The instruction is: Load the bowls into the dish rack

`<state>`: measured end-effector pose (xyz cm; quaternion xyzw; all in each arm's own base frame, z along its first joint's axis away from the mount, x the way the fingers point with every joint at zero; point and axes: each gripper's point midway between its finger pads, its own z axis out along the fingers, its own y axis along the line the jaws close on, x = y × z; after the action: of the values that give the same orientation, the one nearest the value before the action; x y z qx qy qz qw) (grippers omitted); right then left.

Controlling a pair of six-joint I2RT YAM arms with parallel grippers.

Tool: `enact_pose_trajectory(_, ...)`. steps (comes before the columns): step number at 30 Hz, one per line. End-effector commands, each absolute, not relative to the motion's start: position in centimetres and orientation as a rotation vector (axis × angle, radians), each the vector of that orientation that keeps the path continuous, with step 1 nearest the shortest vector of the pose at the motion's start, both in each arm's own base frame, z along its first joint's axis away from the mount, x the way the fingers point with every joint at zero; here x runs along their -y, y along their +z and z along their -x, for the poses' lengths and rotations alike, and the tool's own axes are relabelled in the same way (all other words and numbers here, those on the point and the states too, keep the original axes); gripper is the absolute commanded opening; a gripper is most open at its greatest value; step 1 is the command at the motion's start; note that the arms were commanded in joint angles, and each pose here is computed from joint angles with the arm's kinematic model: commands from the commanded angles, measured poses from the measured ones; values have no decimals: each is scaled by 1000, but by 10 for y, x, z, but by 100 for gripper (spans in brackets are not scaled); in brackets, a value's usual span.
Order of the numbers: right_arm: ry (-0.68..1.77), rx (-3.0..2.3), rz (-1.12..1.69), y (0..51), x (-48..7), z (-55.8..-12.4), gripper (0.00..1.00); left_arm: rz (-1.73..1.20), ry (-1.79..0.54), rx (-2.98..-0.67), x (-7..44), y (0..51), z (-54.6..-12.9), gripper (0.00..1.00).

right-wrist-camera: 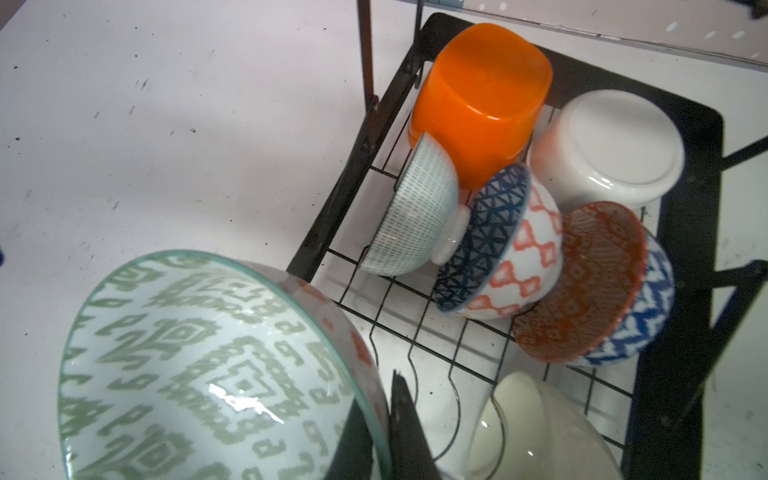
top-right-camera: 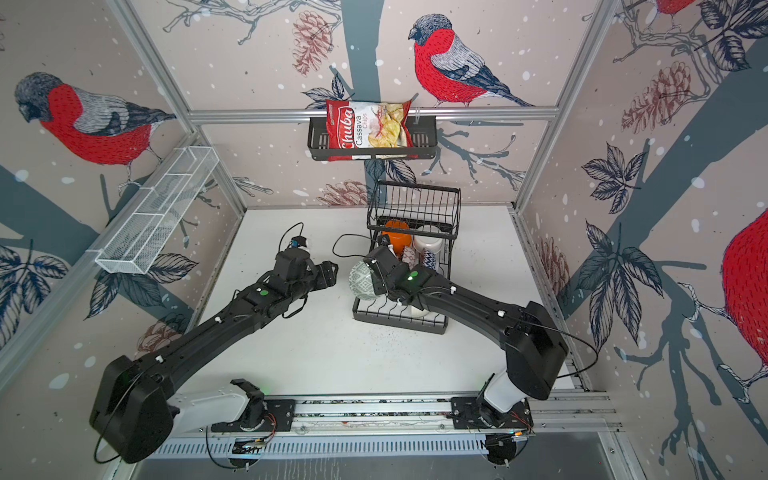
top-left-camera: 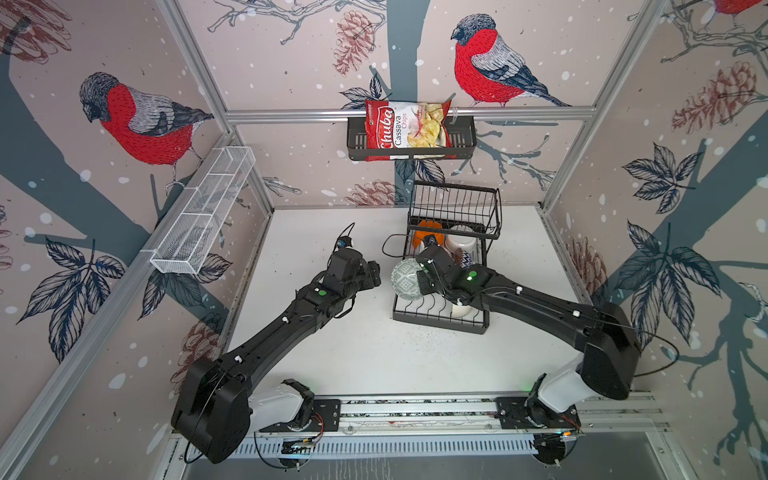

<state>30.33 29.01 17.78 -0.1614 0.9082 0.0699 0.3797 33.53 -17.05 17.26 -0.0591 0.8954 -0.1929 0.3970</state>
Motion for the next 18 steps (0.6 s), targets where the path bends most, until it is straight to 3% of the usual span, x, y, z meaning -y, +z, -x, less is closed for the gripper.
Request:
enact_pose_trajectory(1, 170, -2289, 355, 193, -276, -304, 0, 147, -520, -2316, 177, 157, -335, 78)
enact_pose_trajectory(18, 176, -2273, 312, 219, -244, -295, 0, 67, -470, -2591, 208, 75, -314, 76)
